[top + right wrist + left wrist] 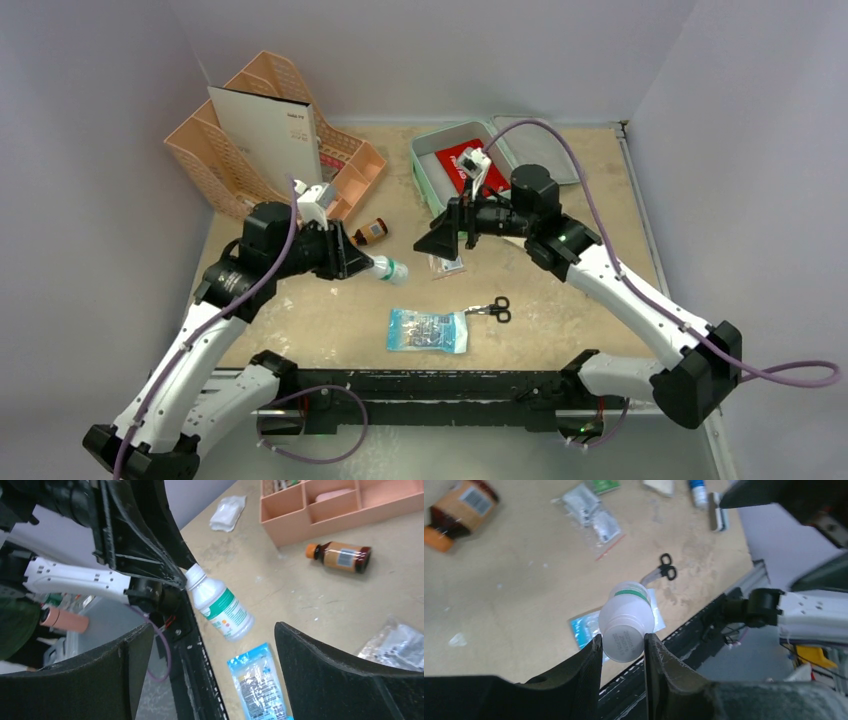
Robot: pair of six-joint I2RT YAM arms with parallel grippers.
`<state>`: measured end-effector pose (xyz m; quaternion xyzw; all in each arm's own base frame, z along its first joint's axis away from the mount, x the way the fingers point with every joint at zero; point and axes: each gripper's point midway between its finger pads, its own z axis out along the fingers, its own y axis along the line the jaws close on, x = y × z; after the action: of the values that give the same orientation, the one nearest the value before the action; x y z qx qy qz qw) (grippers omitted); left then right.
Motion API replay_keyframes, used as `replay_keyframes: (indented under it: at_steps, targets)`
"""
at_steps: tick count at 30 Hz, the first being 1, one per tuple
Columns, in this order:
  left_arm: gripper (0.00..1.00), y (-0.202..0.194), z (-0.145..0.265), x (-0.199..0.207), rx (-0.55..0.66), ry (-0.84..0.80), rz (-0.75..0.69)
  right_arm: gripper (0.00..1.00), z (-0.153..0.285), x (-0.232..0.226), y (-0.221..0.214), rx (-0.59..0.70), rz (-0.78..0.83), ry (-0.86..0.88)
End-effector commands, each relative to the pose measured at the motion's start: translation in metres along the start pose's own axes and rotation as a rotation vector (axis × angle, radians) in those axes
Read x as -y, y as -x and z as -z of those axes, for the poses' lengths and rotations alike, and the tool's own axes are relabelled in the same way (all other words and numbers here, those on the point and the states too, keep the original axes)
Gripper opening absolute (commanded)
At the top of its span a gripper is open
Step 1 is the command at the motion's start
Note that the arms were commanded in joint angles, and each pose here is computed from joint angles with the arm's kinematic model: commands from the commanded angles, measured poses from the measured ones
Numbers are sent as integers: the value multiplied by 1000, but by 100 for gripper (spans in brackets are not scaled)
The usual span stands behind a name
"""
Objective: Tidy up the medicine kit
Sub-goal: Pick up the pill bottle at the center of the board, then place the pill bottle in the medicine box.
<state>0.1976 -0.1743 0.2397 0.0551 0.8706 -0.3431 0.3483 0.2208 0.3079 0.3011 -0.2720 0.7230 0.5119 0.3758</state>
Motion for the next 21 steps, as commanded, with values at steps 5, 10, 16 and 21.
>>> replay_keyframes:
  at_steps: [5, 10, 16, 21]
  targets:
    - [0, 14, 19, 91, 24, -541, -198, 91, -3, -41, -27, -99, 109, 323]
    - [0, 6, 20, 107, -65, -689, -172, 95, 8, -44, -53, -197, 137, 361]
    - [0, 11, 14, 106, -39, -689, -165, 94, 11, -41, -64, -189, 77, 335]
    - [0, 14, 5, 102, -9, -685, -130, 90, -2, -35, -65, -139, -11, 291]
